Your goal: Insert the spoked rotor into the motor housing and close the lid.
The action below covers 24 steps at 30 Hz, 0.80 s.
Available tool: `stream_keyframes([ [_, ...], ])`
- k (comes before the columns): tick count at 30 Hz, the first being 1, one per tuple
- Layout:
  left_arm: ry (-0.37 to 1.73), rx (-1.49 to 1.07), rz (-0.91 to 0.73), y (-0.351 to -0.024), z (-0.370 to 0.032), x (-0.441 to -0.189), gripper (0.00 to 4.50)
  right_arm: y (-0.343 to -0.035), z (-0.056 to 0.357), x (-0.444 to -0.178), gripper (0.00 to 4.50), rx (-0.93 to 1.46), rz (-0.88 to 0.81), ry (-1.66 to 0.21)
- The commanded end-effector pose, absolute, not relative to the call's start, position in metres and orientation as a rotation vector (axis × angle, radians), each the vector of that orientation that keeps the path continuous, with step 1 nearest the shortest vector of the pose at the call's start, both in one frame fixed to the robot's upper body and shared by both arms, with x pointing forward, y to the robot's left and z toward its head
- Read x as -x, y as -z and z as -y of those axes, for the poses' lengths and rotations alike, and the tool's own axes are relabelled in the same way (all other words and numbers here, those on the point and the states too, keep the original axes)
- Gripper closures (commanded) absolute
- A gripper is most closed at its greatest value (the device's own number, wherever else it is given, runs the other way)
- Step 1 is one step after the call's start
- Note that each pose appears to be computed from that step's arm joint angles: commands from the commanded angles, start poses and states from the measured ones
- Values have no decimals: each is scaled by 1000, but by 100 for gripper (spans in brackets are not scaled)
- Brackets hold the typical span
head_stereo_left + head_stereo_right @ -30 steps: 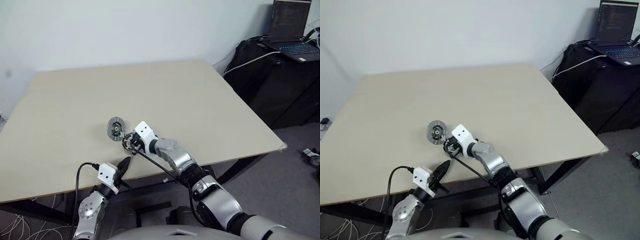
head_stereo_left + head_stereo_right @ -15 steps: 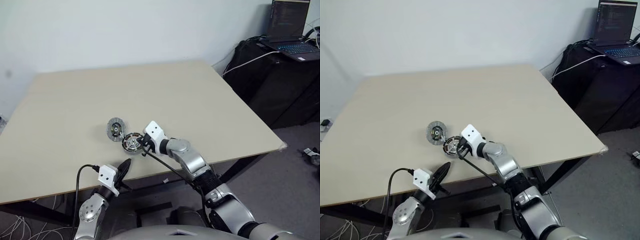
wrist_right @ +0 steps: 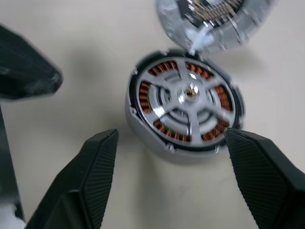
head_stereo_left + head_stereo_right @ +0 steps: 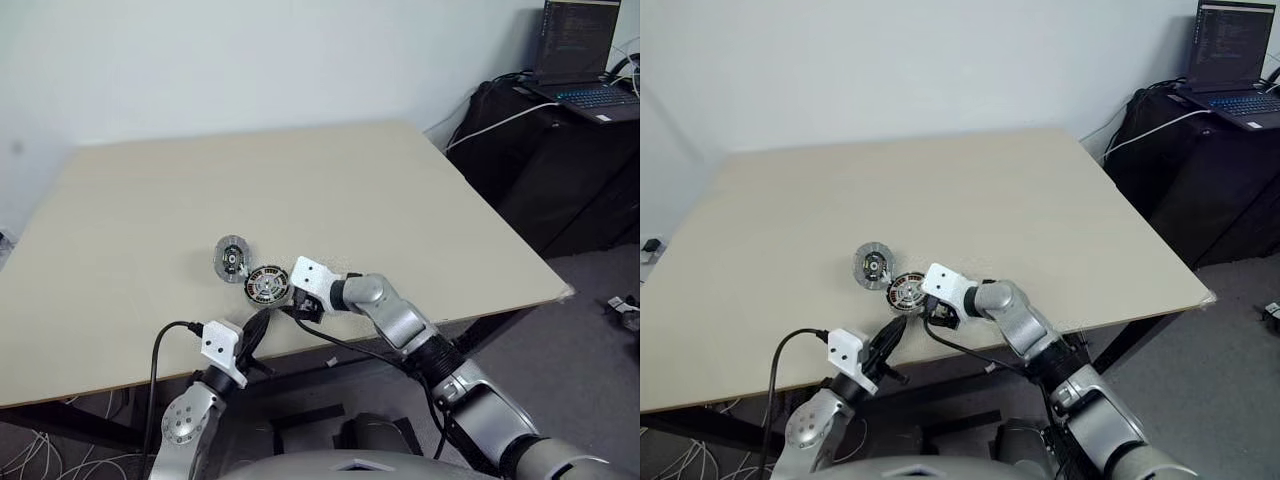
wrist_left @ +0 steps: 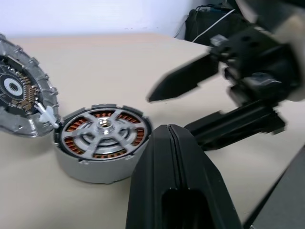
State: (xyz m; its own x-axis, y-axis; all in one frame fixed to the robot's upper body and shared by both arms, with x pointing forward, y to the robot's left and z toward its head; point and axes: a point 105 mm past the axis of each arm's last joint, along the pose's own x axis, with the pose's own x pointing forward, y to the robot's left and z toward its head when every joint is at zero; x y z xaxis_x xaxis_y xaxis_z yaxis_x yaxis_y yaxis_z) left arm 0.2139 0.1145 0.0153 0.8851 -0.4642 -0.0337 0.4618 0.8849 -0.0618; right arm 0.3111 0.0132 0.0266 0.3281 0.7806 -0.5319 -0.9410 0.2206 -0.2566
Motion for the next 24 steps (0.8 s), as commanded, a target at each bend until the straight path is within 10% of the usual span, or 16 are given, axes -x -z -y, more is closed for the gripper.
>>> stream_keyframes([
  [1,487,50,-3,-33,-104,-210,450,-41,-24,-317,85,729,-235,-1285],
  [24,392,87,-25,-24,-89,-179,450,-28,-24,-326,85,1053,-294,-1457],
])
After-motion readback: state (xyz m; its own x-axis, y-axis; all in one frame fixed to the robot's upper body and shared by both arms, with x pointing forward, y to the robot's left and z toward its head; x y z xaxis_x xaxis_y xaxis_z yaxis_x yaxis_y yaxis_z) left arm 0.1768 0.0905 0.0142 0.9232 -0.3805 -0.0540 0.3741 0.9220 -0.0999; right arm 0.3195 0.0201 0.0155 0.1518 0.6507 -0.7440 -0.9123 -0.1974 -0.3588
